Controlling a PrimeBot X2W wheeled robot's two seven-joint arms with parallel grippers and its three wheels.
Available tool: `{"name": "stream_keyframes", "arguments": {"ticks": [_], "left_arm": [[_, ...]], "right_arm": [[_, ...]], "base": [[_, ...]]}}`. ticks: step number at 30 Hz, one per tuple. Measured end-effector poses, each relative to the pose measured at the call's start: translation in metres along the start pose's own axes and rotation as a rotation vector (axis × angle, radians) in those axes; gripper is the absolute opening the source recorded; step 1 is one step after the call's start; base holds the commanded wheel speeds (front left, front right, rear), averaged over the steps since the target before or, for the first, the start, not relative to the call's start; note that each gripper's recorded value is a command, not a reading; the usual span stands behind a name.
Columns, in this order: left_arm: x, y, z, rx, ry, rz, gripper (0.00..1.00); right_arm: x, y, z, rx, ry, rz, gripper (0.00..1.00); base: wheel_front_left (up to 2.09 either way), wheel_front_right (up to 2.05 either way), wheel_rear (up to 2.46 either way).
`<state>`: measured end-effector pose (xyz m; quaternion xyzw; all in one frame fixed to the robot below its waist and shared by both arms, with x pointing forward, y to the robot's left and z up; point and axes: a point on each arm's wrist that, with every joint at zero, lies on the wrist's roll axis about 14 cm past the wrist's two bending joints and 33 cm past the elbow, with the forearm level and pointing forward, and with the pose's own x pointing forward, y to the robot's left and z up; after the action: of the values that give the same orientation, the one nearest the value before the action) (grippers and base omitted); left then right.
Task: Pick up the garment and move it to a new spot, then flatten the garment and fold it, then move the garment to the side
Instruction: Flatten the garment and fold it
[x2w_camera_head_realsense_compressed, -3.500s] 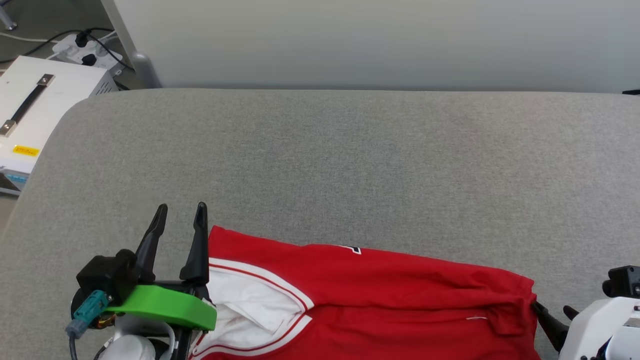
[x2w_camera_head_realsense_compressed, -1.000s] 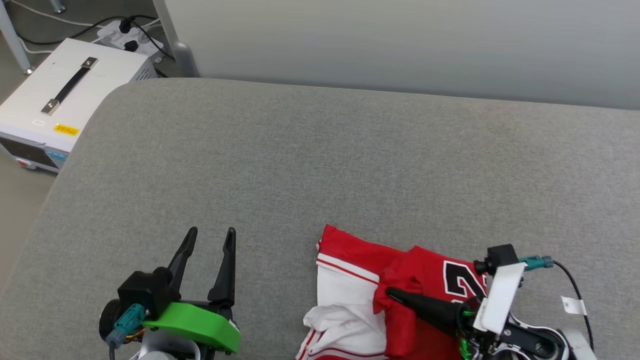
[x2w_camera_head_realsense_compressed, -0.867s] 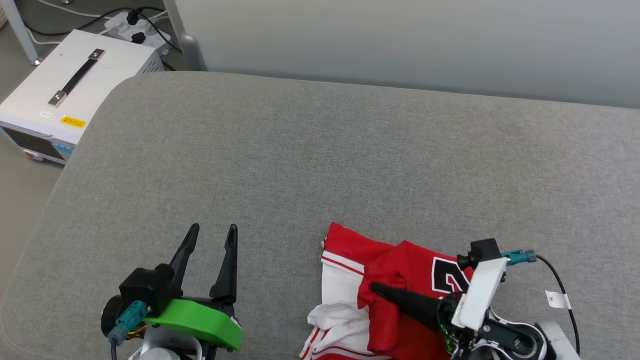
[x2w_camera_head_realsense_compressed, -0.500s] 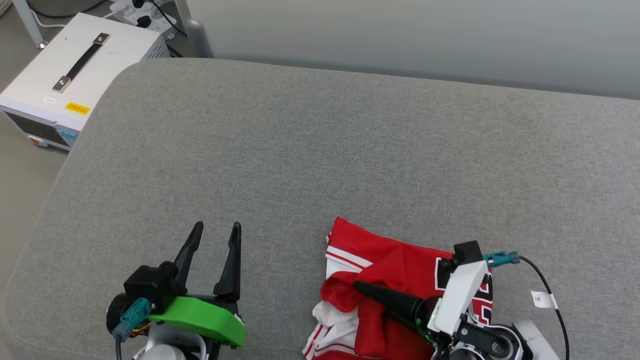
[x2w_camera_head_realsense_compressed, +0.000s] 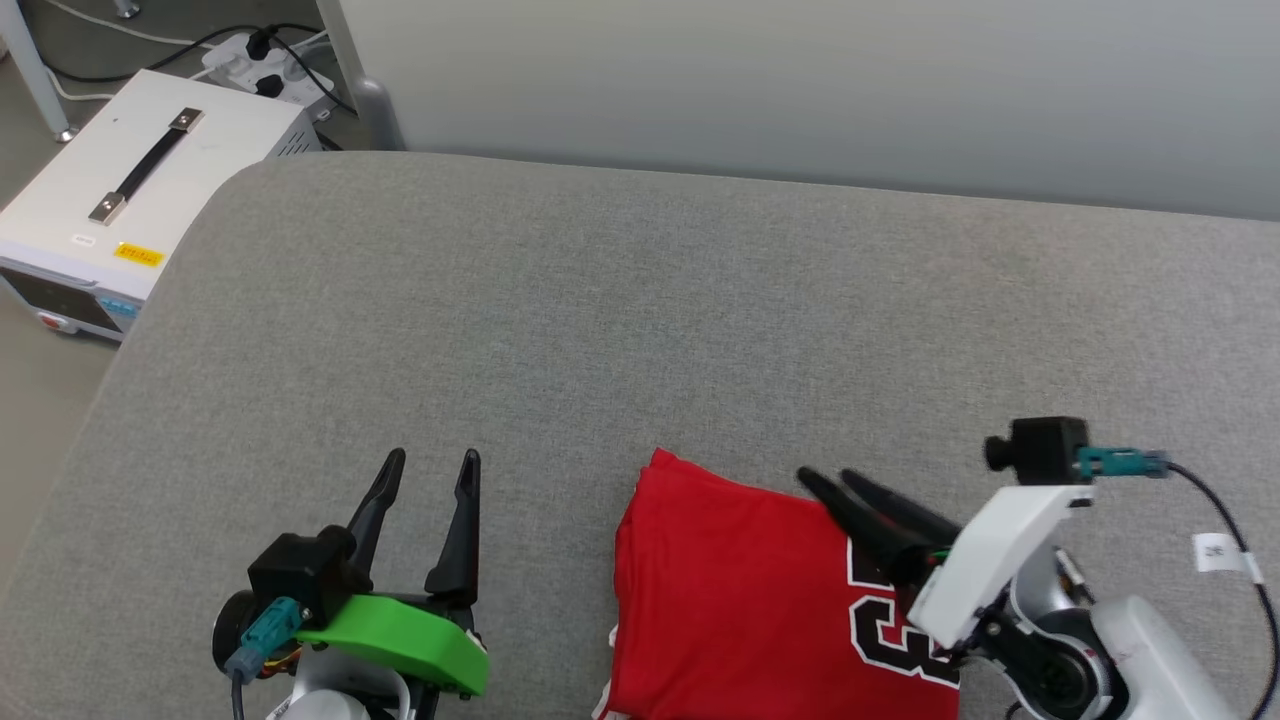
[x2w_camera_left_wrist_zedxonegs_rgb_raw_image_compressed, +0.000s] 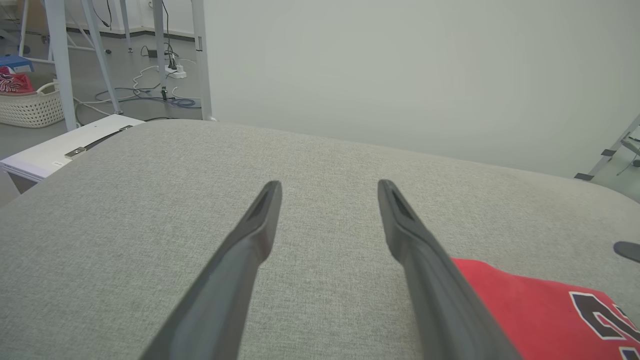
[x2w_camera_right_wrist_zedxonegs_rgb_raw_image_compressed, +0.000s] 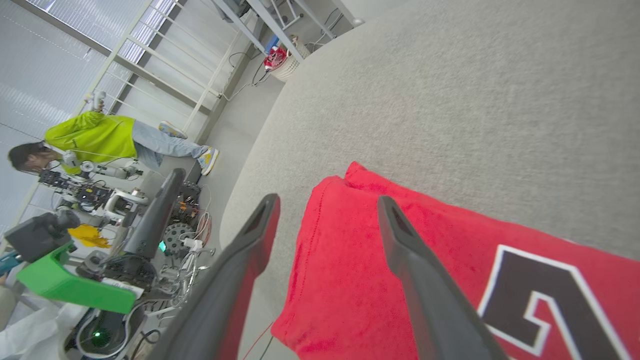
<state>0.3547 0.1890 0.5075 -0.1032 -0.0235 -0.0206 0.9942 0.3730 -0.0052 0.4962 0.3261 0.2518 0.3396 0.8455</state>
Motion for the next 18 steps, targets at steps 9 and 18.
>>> {"name": "stream_keyframes", "arguments": {"ticks": [9, 18], "left_arm": [[0.003, -0.006, 0.005, 0.008, -0.016, -0.017, 1.0], [0.003, -0.007, 0.01, 0.02, -0.031, -0.005, 1.0]], "right_arm": [[-0.077, -0.078, 0.075, -0.405, -0.322, -0.402, 1.0], [-0.138, -0.066, 0.105, -0.612, -0.567, -0.553, 1.0]], "base": [[0.0, 0.0, 0.0], [0.0, 0.0, 0.0]]}}
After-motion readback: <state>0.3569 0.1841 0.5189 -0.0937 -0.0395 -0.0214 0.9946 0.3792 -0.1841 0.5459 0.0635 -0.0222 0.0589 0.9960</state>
